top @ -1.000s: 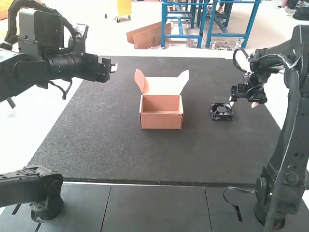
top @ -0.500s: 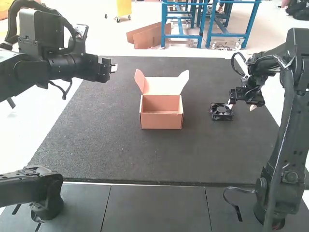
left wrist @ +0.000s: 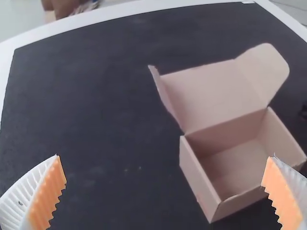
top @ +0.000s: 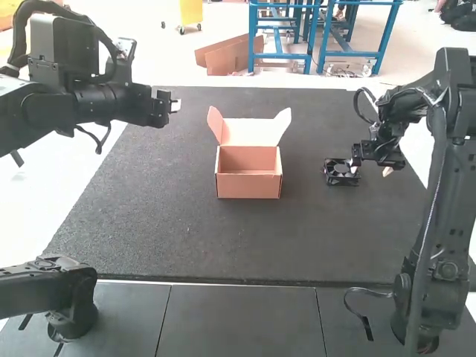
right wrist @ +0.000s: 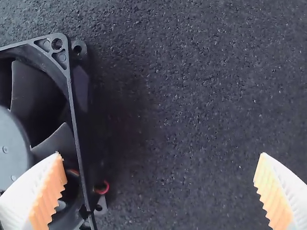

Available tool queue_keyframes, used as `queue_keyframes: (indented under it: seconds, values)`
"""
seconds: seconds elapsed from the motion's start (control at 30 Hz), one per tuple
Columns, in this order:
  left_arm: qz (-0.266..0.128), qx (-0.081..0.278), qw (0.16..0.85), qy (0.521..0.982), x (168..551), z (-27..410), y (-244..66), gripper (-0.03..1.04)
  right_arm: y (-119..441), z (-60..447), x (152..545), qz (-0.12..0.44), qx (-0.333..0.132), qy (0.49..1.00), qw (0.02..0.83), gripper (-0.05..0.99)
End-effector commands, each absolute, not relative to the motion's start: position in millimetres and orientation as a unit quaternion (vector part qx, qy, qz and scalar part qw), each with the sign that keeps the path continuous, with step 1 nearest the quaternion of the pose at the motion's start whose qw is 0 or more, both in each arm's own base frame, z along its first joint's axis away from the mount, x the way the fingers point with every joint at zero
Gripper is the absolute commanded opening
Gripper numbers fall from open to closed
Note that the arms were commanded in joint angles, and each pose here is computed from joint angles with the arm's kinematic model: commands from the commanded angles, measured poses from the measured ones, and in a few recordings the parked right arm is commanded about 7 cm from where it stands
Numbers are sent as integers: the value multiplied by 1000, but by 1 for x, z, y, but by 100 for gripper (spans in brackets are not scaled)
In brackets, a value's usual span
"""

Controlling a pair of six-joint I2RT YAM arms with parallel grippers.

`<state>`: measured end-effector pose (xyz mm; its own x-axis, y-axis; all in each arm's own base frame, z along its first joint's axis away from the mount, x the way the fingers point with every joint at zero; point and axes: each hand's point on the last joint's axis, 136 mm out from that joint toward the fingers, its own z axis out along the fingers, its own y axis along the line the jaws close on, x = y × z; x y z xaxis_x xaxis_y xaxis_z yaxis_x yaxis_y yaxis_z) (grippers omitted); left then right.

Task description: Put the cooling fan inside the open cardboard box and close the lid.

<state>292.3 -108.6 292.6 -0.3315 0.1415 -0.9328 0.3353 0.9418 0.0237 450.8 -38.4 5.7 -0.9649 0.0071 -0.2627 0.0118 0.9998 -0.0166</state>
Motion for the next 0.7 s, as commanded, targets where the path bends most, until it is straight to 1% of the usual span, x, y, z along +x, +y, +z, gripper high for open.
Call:
queue_keyframes:
  seconds: [0.0,0.07,0.13,0.2,0.27,0.33,0.37,0.4,0.53,0.6,0.67]
  values:
    - [-94,146,561,810,293,296,-111,97,-34,7,459,-7,-4,990,138,90]
    - [-93,145,560,810,293,296,-111,97,-34,3,458,-7,-4,991,134,90]
    - [-94,146,559,811,293,296,-111,97,-34,-1,457,-6,-3,992,129,84]
    - [-93,146,559,811,293,296,-111,97,-33,-4,455,-4,-1,992,124,73]
    - [-93,146,559,811,293,296,-110,97,-33,-6,454,-3,-1,993,121,59]
    - [-93,146,558,812,292,296,-110,97,-31,-6,454,1,-1,993,121,46]
    - [-93,146,559,811,292,296,-110,97,-29,-7,454,8,-2,993,121,38]
    - [-93,146,558,811,292,296,-111,97,-28,-7,454,11,-3,993,121,32]
    - [-93,146,558,812,292,296,-110,97,-25,-10,452,16,-5,993,118,19]
    - [-93,146,558,812,291,297,-110,97,-22,-13,451,19,-7,993,114,17]
    - [-93,147,557,812,291,297,-110,97,-17,-16,449,24,-10,994,109,11]
